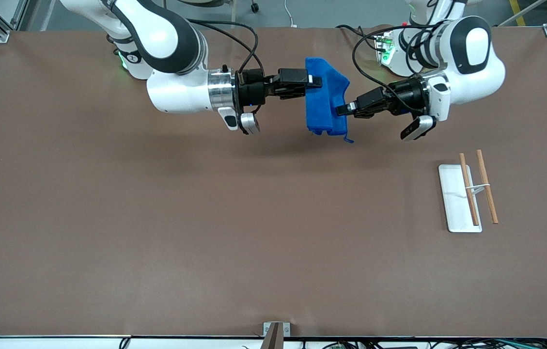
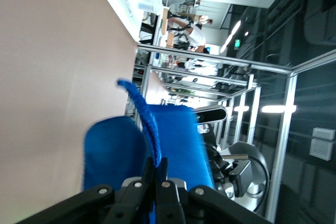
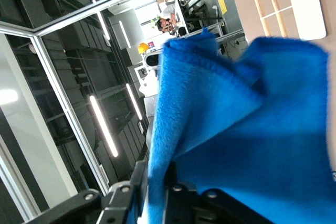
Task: Right arm passes towel to left arm to hang
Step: 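Grasp the towel edge with the left gripper, then open the right gripper, then carry the towel with the left gripper while the right gripper withdraws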
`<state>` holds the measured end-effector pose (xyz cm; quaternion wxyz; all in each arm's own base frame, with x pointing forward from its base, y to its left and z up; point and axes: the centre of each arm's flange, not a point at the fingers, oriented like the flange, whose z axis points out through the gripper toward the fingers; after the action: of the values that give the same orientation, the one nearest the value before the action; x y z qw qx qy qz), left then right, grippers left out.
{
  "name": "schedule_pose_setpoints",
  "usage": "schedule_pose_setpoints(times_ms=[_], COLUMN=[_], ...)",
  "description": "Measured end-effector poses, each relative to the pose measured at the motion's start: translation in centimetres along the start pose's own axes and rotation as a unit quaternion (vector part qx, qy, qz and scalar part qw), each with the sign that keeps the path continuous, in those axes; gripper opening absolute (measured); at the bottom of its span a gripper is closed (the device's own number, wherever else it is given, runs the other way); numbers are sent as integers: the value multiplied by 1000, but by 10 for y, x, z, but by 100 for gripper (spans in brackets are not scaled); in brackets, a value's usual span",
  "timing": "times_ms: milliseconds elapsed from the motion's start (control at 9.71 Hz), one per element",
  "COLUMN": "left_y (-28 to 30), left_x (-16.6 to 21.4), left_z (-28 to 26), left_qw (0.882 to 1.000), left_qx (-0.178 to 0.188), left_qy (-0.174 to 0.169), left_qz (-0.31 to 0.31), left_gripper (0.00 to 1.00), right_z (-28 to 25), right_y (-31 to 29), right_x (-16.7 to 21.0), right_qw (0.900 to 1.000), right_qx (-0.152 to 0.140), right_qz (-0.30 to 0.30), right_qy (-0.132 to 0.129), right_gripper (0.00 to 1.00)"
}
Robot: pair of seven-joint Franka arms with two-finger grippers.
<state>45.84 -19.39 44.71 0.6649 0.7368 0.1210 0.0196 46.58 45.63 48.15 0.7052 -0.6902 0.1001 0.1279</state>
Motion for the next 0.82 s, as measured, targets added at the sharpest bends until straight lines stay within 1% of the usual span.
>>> schedule_pose_setpoints(times_ms=[103,206,309,412,515,618,721,824], left_y=[4,10,17,24,28,28,27,26], left_x=[4,8,15,24,35,46,59,73], left_z=[-6,-12,-23,-40,-63,-90,-122,-153], left_qw=[1000,998,994,988,980,967,952,938], left_qx=[21,52,92,131,173,222,272,313], left_qy=[-6,-16,-24,-26,-23,-19,-13,-5], left_qz=[11,26,51,76,99,121,137,147], left_gripper=[2,2,2,2,2,2,2,2], right_z=[-5,-15,-30,-49,-72,-94,-119,-145], right_y=[1,3,7,12,20,27,36,45], right_x=[6,15,27,40,54,67,81,93], right_qw=[1000,1000,999,997,994,989,982,974], right_qx=[-3,-5,-16,-46,-83,-118,-156,-189], right_qz=[2,4,-2,-23,-45,-63,-79,-89], right_qy=[14,29,41,49,57,66,76,88], right_gripper=[40,57,71,88,100,100,100,100])
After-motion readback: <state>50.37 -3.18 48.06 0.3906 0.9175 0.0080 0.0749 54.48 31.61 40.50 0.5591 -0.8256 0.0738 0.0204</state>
